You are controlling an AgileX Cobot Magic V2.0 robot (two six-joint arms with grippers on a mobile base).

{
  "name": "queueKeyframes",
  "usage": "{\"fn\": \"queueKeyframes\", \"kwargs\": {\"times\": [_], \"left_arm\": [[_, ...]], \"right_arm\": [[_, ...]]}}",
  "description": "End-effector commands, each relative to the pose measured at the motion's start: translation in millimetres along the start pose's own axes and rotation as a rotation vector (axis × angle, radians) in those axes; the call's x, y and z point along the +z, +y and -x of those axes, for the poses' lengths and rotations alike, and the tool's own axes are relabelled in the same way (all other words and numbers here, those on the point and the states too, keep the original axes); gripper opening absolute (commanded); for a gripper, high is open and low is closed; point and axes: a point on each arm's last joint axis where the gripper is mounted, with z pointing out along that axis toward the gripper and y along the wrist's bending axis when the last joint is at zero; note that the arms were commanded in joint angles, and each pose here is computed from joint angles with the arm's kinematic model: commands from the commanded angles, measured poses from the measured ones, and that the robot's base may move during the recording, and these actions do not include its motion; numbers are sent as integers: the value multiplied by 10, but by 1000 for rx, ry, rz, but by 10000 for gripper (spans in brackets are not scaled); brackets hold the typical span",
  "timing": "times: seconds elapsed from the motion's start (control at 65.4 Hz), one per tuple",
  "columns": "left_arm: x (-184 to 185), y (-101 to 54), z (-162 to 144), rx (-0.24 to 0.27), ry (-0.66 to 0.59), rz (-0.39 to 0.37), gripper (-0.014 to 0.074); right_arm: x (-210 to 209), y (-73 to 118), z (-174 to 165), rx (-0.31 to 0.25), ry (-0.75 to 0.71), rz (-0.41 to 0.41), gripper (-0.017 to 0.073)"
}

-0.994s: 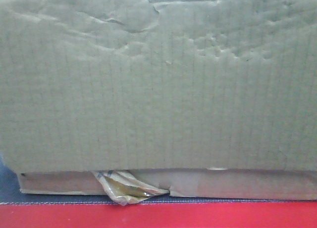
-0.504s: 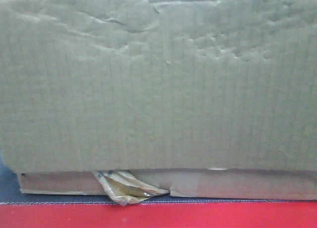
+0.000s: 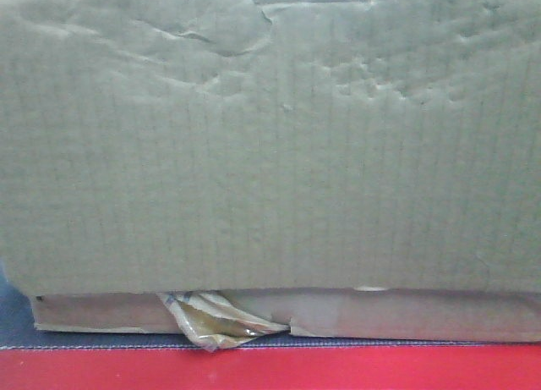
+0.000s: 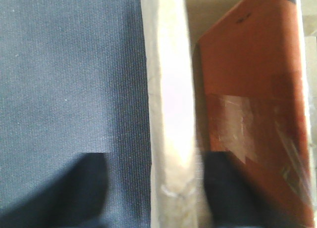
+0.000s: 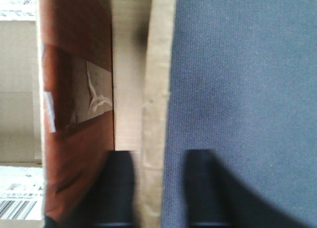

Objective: Stack two boxes on right shelf middle
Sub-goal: 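Lift the box with both grippers above the workbench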

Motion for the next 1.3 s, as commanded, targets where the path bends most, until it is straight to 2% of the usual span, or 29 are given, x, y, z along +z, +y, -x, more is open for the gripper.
{"fn": "queueKeyframes", "kwargs": {"times": [0.0,0.046,0.076,0.122,0.214,0.26,0.352,0.459,0.55,0.688,0.948,1.055,1.116,1.223,1.284], "left_arm": [[-36,9,-6,-10,-10,-8,88],[-36,7,-7,-10,-9,-10,16],[-36,7,-7,-10,-9,-10,-55],[-36,7,-5,-13,-11,-11,-111],[-37,10,3,-49,-22,-1,-111],[-51,12,4,-73,-42,30,-111],[-135,8,5,-84,-115,107,-111],[-289,-38,0,-78,-202,137,-111],[-405,-52,33,-79,-261,120,-111],[-600,-43,157,-79,-373,103,-111],[-947,-49,391,-40,-636,72,-111],[-1028,-62,461,-7,-731,64,-111],[-1051,-63,493,6,-771,57,-111],[-1074,-42,543,9,-818,34,-111],[-1104,3,577,-7,-838,23,-111]], "right_arm": [[-2,-26,12,-17,-19,-34,-45],[-3,-42,18,-24,-25,-52,-143],[-4,-53,23,-27,-30,-64,-169],[-5,-65,27,-33,-35,-78,-158],[-6,-61,27,-24,-39,-85,-154],[-15,-45,21,-23,-45,-93,-154],[-49,-11,27,-24,-87,-111,-154],[-107,36,66,-31,-160,-116,-154],[-152,39,119,-27,-242,-114,-154],[-245,83,226,-40,-361,-67,-154],[-631,172,488,-66,-642,21,-154],[-803,154,569,-14,-715,55,-154],[-882,132,613,-2,-745,60,-154],[-1030,72,684,11,-822,65,-154],[-1076,49,707,18,-846,68,-154]]}}
